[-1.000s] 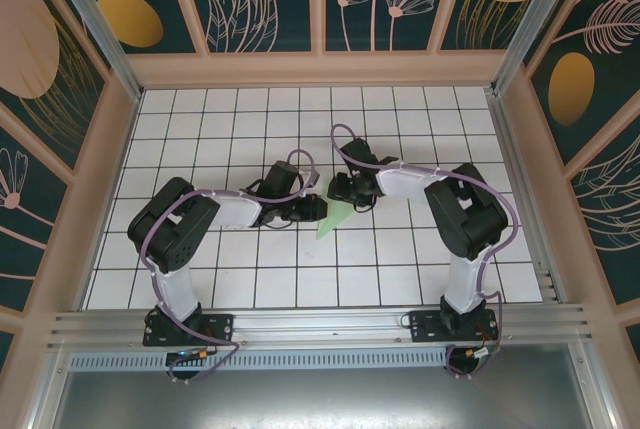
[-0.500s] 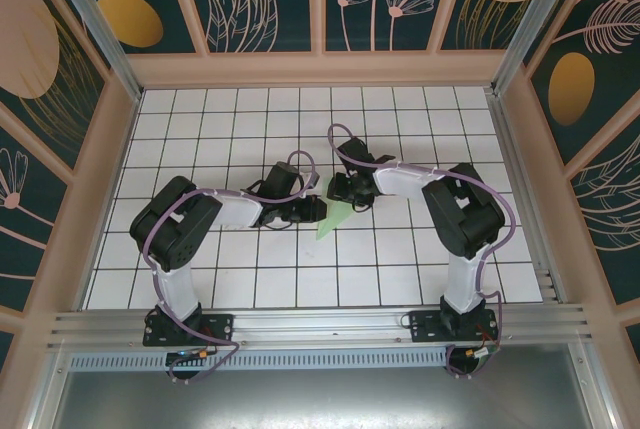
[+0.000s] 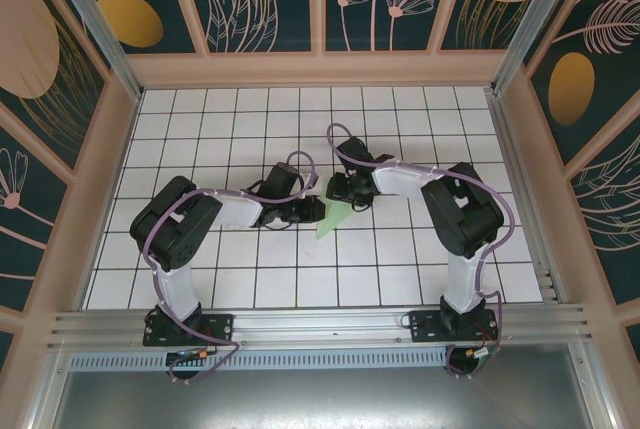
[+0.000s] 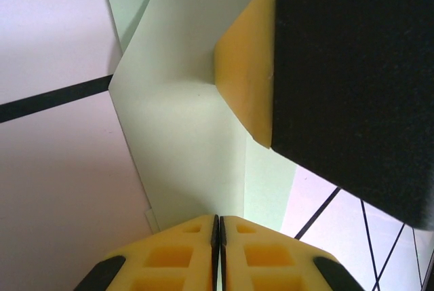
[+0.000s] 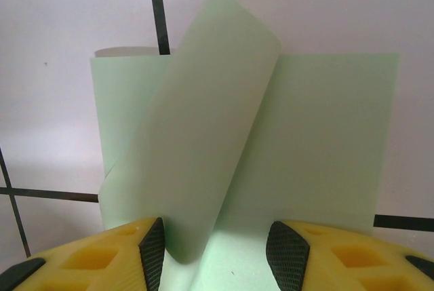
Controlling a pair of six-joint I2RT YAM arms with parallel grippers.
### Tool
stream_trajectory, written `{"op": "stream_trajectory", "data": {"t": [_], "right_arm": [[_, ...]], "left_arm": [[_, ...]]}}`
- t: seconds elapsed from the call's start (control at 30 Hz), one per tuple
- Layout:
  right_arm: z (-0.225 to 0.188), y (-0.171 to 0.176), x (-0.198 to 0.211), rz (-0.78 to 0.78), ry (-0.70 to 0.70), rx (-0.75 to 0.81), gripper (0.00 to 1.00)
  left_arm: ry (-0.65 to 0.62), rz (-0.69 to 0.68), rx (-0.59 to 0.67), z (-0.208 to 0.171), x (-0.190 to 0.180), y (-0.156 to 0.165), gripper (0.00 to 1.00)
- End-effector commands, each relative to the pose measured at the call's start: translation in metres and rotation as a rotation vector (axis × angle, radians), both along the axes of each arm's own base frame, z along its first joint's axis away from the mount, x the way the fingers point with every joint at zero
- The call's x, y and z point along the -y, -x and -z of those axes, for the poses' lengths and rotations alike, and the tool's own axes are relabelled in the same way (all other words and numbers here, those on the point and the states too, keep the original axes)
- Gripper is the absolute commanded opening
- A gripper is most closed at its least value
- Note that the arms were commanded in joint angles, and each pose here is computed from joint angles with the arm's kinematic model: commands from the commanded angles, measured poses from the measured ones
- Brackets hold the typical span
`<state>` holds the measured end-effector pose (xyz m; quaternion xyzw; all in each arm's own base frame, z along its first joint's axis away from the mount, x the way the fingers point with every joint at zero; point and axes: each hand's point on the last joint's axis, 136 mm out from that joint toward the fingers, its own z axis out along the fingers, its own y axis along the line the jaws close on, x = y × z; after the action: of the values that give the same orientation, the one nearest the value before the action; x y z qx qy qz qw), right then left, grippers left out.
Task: Fold a paper plane with a square sheet of paper (pick it up from the middle)
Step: Fourth fold the wing at the center of the table.
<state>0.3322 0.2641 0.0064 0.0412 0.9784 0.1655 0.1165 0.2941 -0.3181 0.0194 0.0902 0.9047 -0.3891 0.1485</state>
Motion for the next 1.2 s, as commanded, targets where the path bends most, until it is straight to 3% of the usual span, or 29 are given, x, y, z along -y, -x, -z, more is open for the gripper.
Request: {"op": "stream_trajectory", "data": {"t": [0.0, 0.57, 0.97, 1.17], "right_arm": [[0.096, 0.072, 0.043, -0.022, 0.221, -0.286, 0.52], [0.058, 0.051, 0.026, -0.010, 0.142, -0.206, 0.52], [-0.064, -0.001, -0.005, 0.031, -0.149, 0.031, 0.50], [-0.089, -0.005, -0.004, 0.019, -0.200, 0.111, 0.49]], "left_arm": [[-0.030, -0.002, -0.026, 0.009, -0.003, 0.002, 0.13], [-0.139, 0.009, -0.108, 0.040, -0.019, 0.019, 0.05], [-0.255, 0.045, -0.143, 0.063, -0.037, 0.032, 0.00], [-0.271, 0.054, -0.145, 0.065, -0.040, 0.034, 0.00]]}}
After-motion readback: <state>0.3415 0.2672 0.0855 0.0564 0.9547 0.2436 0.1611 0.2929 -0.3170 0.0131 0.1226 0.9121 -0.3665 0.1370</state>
